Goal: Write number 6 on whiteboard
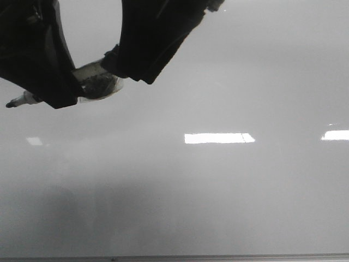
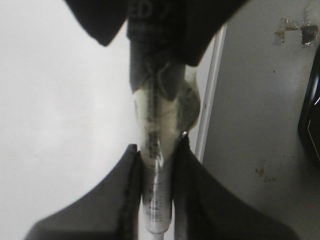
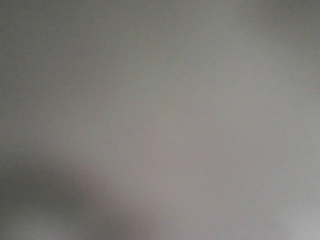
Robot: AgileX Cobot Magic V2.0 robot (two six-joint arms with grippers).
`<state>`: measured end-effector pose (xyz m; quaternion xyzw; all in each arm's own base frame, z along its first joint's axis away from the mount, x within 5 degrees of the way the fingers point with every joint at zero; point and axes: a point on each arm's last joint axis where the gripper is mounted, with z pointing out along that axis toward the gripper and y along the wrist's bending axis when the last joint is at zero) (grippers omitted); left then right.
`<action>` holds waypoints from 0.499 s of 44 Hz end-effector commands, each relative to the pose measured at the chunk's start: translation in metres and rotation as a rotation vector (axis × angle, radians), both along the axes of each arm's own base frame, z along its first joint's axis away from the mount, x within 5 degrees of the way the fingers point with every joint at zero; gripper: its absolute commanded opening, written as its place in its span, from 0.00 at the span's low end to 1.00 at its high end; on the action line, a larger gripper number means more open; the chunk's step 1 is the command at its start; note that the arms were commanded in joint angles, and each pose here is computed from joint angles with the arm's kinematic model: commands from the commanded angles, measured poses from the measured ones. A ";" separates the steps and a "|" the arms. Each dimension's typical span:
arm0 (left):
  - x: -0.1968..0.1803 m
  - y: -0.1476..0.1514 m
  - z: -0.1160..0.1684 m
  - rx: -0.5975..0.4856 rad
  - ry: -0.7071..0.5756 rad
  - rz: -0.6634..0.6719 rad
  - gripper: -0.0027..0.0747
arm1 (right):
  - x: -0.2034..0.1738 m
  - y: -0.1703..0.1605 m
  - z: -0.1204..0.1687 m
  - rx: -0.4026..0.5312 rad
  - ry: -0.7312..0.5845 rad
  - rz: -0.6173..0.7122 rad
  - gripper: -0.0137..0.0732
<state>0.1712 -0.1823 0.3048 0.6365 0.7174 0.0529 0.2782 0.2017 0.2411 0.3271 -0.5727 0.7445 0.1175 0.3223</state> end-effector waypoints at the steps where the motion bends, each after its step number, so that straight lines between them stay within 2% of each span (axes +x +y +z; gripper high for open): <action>1: 0.000 -0.005 0.022 -0.119 -0.081 -0.021 0.01 | -0.001 0.000 0.016 0.040 -0.048 0.010 0.29; 6: 0.000 -0.005 0.022 -0.119 -0.081 -0.021 0.01 | -0.001 -0.001 0.015 0.031 -0.039 0.010 0.07; 9: 0.000 -0.005 0.022 -0.118 -0.084 -0.020 0.01 | -0.001 -0.001 0.016 0.029 -0.043 0.011 0.09; 12: 0.000 -0.005 0.022 -0.118 -0.084 -0.020 0.07 | -0.001 -0.002 0.017 0.022 -0.055 0.013 0.09; 14: 0.000 -0.005 0.022 -0.118 -0.084 -0.020 0.14 | -0.001 -0.005 0.017 0.014 -0.059 0.011 0.09; 20: 0.000 -0.005 0.022 -0.118 -0.084 -0.020 0.52 | 0.003 -0.023 0.019 -0.010 -0.036 -0.038 0.09; 22: 0.000 -0.005 0.022 -0.121 -0.086 -0.021 0.61 | 0.004 -0.033 0.019 -0.010 -0.030 -0.069 0.09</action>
